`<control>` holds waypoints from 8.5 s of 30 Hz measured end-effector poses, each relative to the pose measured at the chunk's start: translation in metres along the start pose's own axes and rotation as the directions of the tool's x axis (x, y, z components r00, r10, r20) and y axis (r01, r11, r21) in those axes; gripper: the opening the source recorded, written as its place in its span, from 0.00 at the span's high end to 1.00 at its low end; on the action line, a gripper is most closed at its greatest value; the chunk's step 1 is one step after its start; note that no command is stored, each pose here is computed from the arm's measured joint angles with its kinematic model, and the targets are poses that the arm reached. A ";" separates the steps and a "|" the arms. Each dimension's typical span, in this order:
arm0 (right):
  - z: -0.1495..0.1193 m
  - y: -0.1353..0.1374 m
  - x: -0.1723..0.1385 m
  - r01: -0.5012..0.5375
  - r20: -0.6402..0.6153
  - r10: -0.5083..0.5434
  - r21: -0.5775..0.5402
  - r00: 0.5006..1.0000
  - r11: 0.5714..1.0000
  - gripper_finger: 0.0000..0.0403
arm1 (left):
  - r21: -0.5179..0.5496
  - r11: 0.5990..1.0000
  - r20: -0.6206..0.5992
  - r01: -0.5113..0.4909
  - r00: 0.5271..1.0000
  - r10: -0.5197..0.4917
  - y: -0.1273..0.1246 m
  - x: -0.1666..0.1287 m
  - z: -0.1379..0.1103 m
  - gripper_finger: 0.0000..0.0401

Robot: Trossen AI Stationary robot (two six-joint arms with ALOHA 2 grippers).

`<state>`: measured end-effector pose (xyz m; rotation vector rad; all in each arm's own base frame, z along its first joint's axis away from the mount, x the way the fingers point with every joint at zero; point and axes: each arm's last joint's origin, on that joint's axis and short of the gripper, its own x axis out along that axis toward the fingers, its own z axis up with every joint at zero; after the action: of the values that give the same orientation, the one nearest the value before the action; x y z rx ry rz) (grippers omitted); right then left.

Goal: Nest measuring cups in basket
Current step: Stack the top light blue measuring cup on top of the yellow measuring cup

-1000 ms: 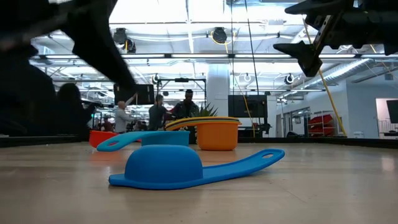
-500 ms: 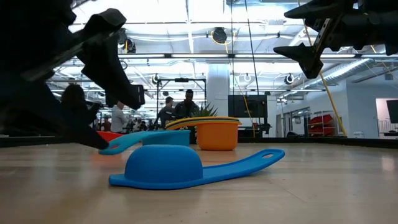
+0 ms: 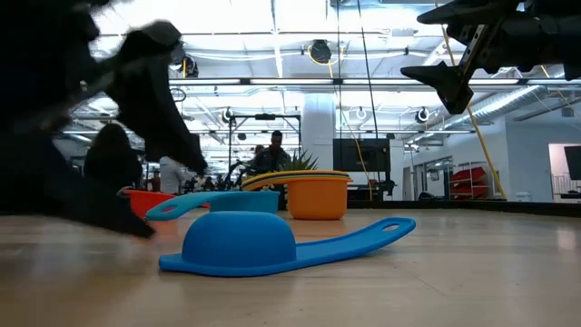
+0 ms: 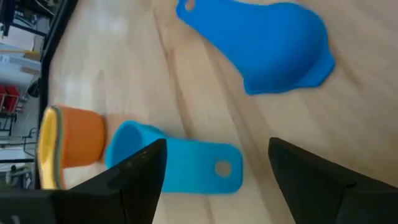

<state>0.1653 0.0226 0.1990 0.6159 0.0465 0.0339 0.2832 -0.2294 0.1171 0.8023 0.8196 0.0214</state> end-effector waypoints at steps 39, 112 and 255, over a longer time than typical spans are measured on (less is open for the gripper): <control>-0.001 0.000 0.000 0.002 -0.006 -0.002 0.000 1.000 1.000 0.23 | 0.078 0.994 -0.173 0.083 0.983 -0.068 0.010 0.007 0.006 0.30; -0.051 0.064 0.182 -0.162 -0.532 -0.438 -0.749 0.725 0.643 0.34 | -0.009 0.978 -0.262 -0.209 0.944 0.199 0.004 -0.003 -0.015 0.41; 0.005 0.111 0.159 -0.138 -0.660 -0.195 -0.417 0.726 0.898 1.00 | 0.068 0.888 0.006 -0.456 0.890 0.456 0.052 -0.053 0.060 0.98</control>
<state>0.3220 0.1173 0.2617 0.1079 0.7694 0.2413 0.3002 -0.2470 0.2091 1.0470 0.6267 0.4200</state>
